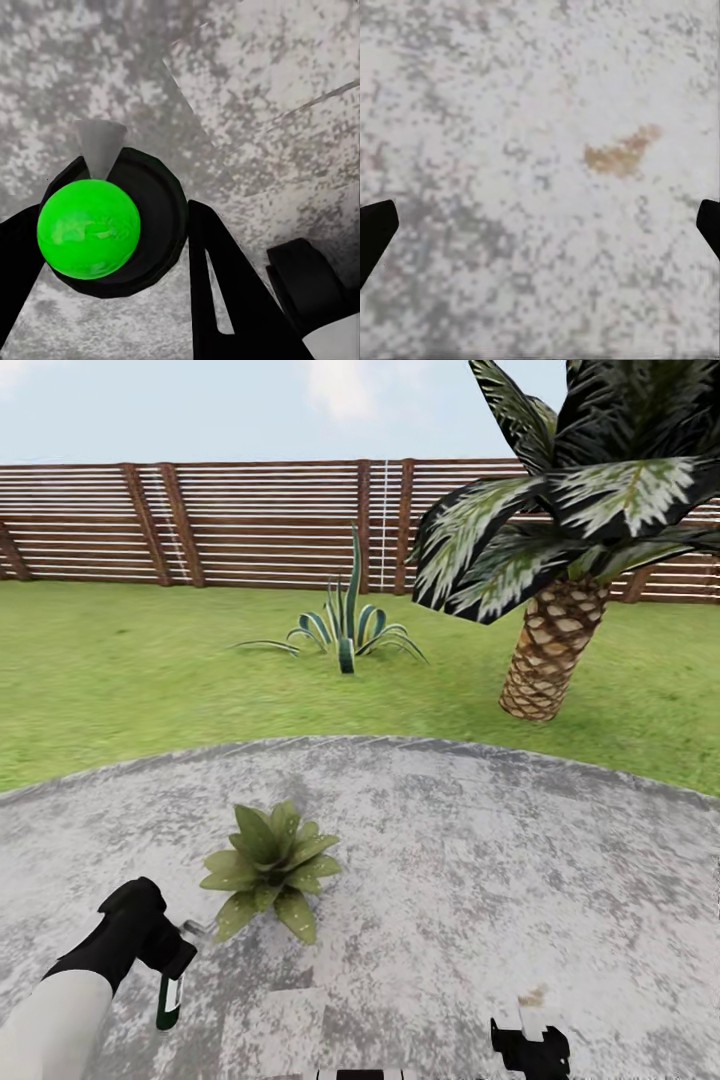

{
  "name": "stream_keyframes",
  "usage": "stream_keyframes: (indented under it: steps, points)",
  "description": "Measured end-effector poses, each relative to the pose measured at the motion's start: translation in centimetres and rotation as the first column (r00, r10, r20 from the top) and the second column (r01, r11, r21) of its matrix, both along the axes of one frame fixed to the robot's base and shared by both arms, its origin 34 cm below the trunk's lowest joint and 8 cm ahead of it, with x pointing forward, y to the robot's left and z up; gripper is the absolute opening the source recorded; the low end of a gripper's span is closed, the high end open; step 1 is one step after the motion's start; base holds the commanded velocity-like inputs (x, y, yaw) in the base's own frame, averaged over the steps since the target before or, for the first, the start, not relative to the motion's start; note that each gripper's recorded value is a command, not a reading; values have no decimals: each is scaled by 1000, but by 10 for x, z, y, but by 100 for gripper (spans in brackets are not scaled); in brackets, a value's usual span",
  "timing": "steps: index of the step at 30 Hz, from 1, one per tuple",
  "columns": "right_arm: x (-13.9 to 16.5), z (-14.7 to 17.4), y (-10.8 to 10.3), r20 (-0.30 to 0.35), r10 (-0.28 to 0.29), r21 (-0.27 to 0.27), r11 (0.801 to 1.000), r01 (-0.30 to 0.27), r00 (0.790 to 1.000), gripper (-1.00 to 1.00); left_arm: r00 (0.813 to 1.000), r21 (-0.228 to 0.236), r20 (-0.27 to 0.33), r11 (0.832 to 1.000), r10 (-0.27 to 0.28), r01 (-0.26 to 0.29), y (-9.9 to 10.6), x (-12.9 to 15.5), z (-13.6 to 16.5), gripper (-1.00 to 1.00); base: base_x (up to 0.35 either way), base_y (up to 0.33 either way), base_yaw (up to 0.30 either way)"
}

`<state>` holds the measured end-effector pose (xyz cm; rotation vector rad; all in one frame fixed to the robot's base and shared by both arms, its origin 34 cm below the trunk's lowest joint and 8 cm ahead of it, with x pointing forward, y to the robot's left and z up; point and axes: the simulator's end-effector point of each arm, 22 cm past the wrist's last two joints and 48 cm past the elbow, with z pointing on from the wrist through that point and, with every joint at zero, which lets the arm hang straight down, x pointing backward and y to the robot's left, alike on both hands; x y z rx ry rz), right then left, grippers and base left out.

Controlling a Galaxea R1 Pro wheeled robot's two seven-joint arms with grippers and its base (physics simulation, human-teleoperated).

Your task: Pick up the pesticide atomizer in the garden and spray insectifuge to fully cover both potted plants in the garden.

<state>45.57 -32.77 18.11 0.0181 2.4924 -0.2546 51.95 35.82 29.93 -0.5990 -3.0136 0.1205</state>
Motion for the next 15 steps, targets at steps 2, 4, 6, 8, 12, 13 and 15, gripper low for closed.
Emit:
stream_keyframes:
  steps: [2,4,6,8,12,13,15]
  points:
    - [-1,-1,0,-2,-1,0,1000,1,1000,100,1000,1,-2,1000,0,0,1,-1,-1,-100,22,311,-200]
    - [-2,-2,0,-5,-1,0,1000,1,1000,100,1000,1,-6,1000,1,-1,1,-2,-2,-100,-12,313,-193]
    - [-2,-3,0,-7,-2,0,1000,2,1000,100,1000,-3,-16,1000,-1,1,-2,-5,-5,-100,-68,314,-97]
    - [-3,-3,0,-9,-2,-1,1000,2,1000,100,1000,-5,-19,1000,-1,1,-3,-5,-6,-100,-143,286,-29]
    - [-4,-4,-1,-11,1,-3,1000,-1,1000,100,1000,-6,-21,1000,-1,1,-3,-6,-7,-100,-211,233,-4]
    - [-4,-4,-2,-11,1,-3,1000,-1,1000,100,1000,-7,-21,1000,-1,1,-4,-6,-7,-100,-59,280,-1]
    - [-4,-4,-2,-12,1,-3,1000,-1,1000,100,1000,-7,-21,1000,0,0,-4,-6,-7,-100,-23,294,0]
